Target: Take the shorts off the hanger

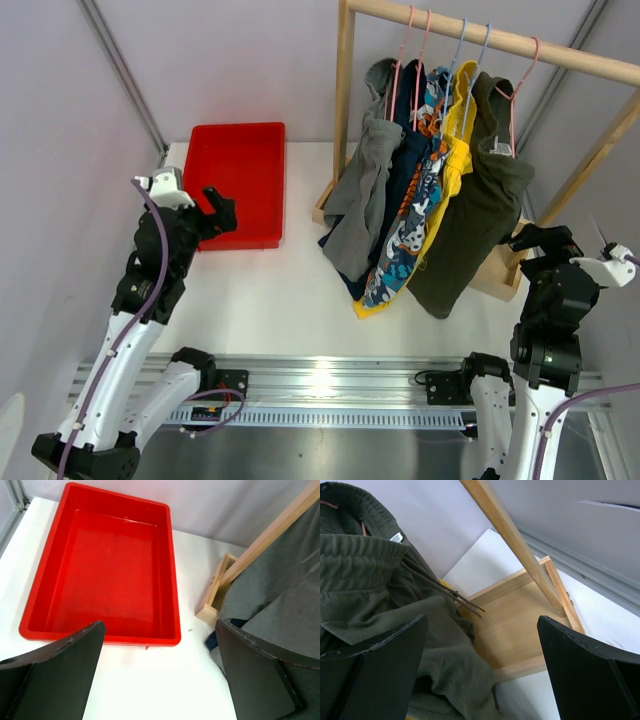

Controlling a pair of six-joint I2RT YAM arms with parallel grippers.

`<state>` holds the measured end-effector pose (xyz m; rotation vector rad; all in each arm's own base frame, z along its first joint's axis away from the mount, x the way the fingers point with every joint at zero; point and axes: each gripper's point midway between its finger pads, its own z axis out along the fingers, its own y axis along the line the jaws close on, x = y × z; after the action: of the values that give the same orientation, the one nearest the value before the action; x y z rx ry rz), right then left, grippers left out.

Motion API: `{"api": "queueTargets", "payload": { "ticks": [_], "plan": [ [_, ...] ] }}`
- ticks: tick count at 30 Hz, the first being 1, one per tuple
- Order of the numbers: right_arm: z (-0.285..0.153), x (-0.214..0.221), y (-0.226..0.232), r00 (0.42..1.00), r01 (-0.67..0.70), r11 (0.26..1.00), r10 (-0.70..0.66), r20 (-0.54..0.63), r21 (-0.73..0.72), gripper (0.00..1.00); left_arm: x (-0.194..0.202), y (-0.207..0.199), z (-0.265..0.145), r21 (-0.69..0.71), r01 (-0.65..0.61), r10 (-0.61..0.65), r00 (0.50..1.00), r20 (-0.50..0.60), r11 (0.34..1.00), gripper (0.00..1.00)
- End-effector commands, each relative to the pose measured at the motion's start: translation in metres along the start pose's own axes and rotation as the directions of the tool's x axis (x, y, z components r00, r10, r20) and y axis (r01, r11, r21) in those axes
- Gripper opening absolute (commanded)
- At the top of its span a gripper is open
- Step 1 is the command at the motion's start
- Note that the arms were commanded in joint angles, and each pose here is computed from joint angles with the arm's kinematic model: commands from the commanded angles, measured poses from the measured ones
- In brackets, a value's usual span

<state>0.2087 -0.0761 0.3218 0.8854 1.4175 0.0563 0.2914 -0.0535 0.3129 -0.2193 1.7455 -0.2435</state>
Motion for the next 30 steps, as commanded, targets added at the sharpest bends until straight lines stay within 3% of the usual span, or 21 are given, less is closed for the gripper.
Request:
{"api": "queueTargets", "payload": {
  "ticks": [1,8,12,16,22,30],
  "plan": [
    [-0.014,-0.030,0.013,0.997,0.023,0.999,-0.019,0.078,-0.045,0.99,0.009,0.008,-0.001,-0.019,-0.060,0.060,0.998,-0.010,0.998,0.99],
    [-0.038,-0.079,0.020,0.977,0.088,0.996,-0.082,0.194,-0.023,0.92,0.020,0.011,0.002,-0.029,-0.087,0.085,0.994,-0.070,0.996,0.99],
    [-0.059,-0.129,0.070,0.949,0.195,0.965,-0.141,0.282,-0.174,0.91,0.026,0.013,0.003,-0.034,-0.096,0.093,0.991,-0.091,0.995,0.99],
    [-0.069,-0.161,0.129,0.944,0.250,0.903,-0.146,0.296,-0.350,0.93,0.025,0.012,0.002,-0.032,-0.095,0.091,0.991,-0.094,0.995,0.99],
    [-0.033,-0.172,0.208,0.958,0.277,0.814,-0.192,0.213,-0.511,0.93,0.029,0.013,0.001,-0.033,-0.091,0.087,0.991,-0.104,0.995,0.99],
    [0.038,-0.117,0.255,0.943,0.274,0.782,-0.332,-0.001,-0.560,0.86,0.027,0.014,0.000,-0.039,-0.093,0.088,0.991,-0.106,0.995,0.99]
  ]
}}
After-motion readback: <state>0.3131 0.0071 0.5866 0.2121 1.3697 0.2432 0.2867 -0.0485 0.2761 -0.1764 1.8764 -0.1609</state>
